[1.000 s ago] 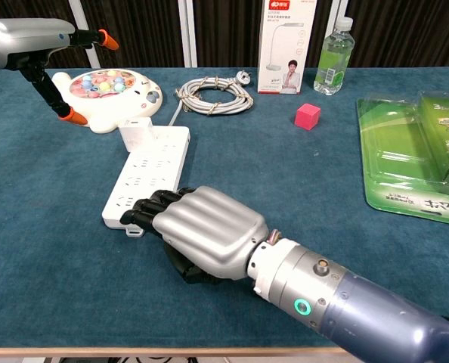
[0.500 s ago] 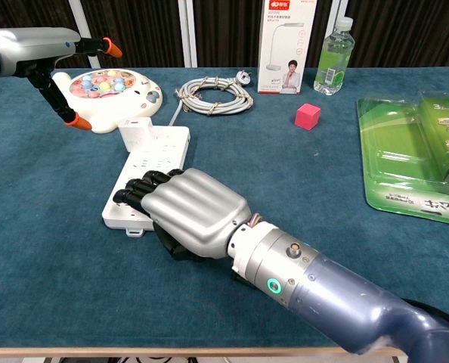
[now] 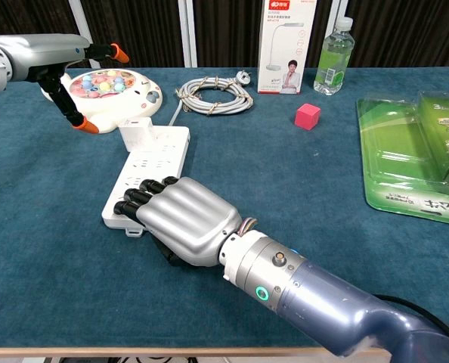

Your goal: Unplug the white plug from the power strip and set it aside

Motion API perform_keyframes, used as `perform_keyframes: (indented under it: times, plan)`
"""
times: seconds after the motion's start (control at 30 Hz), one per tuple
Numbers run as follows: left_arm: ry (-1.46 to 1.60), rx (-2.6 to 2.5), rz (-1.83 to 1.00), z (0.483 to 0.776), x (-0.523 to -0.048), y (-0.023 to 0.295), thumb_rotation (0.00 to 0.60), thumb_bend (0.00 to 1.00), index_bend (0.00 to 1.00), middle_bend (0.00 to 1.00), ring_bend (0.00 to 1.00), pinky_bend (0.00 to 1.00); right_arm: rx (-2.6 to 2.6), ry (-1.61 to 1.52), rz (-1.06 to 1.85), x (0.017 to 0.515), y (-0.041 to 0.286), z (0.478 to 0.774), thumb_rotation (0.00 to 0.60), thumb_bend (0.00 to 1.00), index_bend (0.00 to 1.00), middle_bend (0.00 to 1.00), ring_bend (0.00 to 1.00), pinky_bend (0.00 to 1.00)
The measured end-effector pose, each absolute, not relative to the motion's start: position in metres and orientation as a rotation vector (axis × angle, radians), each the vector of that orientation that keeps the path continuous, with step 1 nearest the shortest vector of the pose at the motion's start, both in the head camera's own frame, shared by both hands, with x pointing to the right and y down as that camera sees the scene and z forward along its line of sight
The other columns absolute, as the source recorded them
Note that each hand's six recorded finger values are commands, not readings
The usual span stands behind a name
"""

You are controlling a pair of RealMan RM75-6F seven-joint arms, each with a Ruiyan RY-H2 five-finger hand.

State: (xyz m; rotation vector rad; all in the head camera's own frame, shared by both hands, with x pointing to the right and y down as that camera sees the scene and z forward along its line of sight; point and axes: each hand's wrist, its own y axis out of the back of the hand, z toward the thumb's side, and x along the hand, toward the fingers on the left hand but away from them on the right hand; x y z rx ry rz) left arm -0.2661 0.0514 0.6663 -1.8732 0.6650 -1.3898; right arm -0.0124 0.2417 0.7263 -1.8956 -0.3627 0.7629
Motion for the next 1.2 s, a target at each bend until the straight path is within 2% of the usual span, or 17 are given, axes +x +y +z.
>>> perform_keyframes:
  times: [0.57, 0.8, 1.03, 1.2]
  plan:
    - [0.617, -1.861, -1.423, 0.68, -0.258, 0.052, 0.6, 0.0, 0.1, 0.1, 0.0, 0.02, -1.906, -0.343, 0.773, -0.012, 0.249, 0.731, 0.6, 0.93, 0.22, 0.19, 0.16, 0.22]
    - [0.589, -1.851, -1.439, 0.688, -0.251, 0.049, 0.6, 0.03, 0.17, 0.17, 0.0, 0.05, -1.913, -0.341, 0.776, -0.013, 0.251, 0.732, 0.6, 0.93, 0.22, 0.2, 0.16, 0.22]
    - [0.562, -1.819, -1.46, 0.697, -0.241, 0.044, 0.6, 0.08, 0.23, 0.26, 0.06, 0.11, -1.921, -0.341, 0.783, -0.012, 0.252, 0.734, 0.6, 0.93, 0.23, 0.2, 0.16, 0.22]
    - [0.544, -1.822, -1.465, 0.704, -0.229, 0.041, 0.6, 0.1, 0.27, 0.27, 0.07, 0.11, -1.924, -0.343, 0.786, -0.011, 0.253, 0.734, 0.6, 0.93, 0.23, 0.2, 0.16, 0.22]
